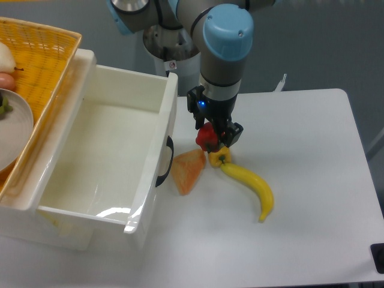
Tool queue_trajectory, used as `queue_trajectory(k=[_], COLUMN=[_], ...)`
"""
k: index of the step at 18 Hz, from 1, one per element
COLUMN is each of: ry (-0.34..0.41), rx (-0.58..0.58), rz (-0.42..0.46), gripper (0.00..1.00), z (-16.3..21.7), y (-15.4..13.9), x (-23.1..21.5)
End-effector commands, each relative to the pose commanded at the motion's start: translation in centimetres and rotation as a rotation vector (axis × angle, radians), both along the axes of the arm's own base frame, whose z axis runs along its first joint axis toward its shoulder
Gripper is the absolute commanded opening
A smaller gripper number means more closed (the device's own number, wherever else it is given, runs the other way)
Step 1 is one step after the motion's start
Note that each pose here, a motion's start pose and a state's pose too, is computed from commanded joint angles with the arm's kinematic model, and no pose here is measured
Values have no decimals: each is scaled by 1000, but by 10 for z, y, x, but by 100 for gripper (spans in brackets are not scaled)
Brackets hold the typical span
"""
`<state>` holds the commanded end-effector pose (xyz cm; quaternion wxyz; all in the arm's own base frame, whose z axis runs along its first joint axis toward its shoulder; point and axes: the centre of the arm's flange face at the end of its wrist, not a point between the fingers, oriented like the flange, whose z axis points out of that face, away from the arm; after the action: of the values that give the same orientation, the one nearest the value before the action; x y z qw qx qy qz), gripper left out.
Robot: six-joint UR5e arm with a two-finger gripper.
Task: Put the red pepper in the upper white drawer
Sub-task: 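Lift the red pepper and carry it over the open white drawer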
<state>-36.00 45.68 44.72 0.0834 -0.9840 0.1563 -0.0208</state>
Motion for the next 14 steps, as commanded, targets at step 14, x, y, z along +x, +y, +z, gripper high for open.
queue_trajectory(k=[14], ry=[-81], rx=[139], rz=[216], gripper=[51], z=[38], y=[-8], x=[0])
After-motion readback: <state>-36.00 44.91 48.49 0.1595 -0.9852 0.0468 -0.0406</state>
